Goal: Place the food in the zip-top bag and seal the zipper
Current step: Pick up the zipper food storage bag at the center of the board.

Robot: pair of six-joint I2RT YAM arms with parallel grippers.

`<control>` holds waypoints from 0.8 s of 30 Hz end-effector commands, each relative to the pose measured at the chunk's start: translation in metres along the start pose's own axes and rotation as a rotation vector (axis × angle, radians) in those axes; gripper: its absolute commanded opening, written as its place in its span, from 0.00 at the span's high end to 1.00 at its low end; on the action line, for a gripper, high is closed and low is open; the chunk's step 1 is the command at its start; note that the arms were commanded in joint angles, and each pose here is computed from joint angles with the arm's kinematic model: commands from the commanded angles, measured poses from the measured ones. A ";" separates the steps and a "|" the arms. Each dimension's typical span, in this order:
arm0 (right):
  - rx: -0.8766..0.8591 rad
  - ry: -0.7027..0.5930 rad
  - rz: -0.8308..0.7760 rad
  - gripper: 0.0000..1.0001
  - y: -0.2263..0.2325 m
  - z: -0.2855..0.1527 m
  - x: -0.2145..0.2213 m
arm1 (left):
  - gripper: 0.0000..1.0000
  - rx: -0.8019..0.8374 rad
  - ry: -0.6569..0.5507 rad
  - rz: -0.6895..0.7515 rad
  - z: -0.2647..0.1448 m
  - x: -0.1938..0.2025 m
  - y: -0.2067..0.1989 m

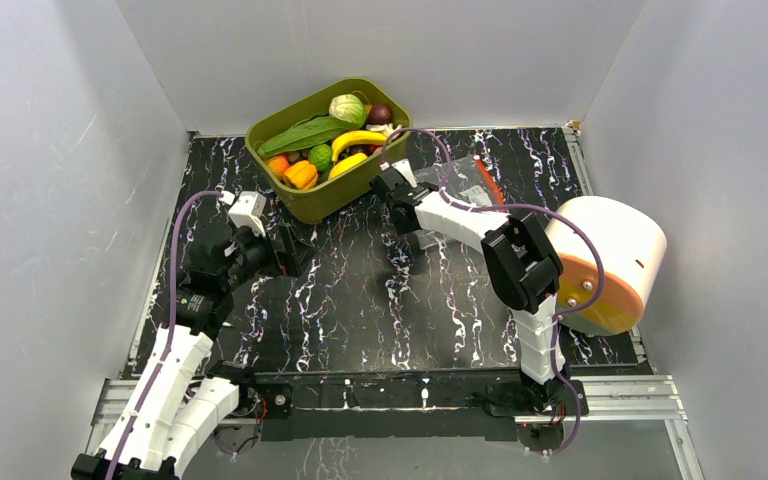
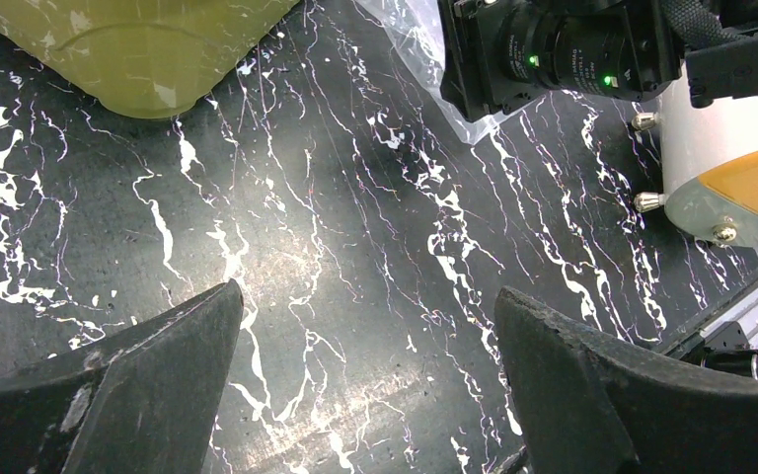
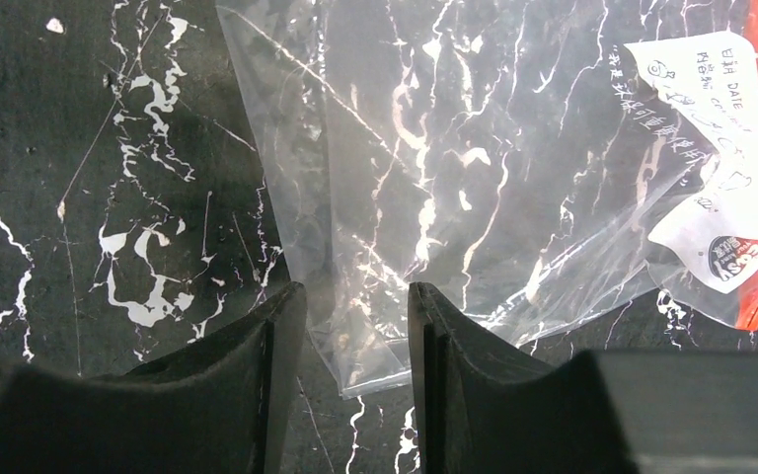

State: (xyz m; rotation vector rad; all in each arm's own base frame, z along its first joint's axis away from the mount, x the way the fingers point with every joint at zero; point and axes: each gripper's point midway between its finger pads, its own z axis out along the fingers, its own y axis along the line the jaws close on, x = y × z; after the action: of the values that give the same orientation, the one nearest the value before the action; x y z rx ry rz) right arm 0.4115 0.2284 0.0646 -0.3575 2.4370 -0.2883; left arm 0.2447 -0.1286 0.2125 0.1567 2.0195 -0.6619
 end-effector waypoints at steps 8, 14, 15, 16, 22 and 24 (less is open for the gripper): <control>0.068 -0.045 -0.042 0.55 -0.001 -0.004 -0.007 | 0.02 0.001 -0.007 0.019 -0.001 -0.001 0.000; 0.108 -0.059 -0.060 0.69 -0.009 -0.006 -0.010 | 0.02 0.001 -0.003 0.019 -0.001 -0.001 0.000; 0.113 -0.062 -0.063 0.71 -0.010 -0.006 -0.011 | 0.02 0.000 -0.003 0.019 -0.001 0.000 0.000; 0.119 -0.062 -0.067 0.73 -0.011 -0.007 -0.010 | 0.02 0.000 -0.003 0.019 -0.001 0.000 0.000; 0.118 -0.062 -0.083 0.88 -0.014 -0.007 -0.006 | 0.02 0.001 -0.002 0.020 0.000 0.000 0.000; 0.113 -0.064 -0.085 0.95 -0.014 -0.008 -0.005 | 0.02 -0.001 0.001 0.018 0.000 0.001 0.001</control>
State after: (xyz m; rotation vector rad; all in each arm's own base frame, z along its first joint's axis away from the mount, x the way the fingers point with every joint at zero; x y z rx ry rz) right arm 0.4051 0.2186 0.0622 -0.4470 2.3919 -0.4455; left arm 0.2449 -0.1281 0.2109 0.1618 2.0228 -0.6559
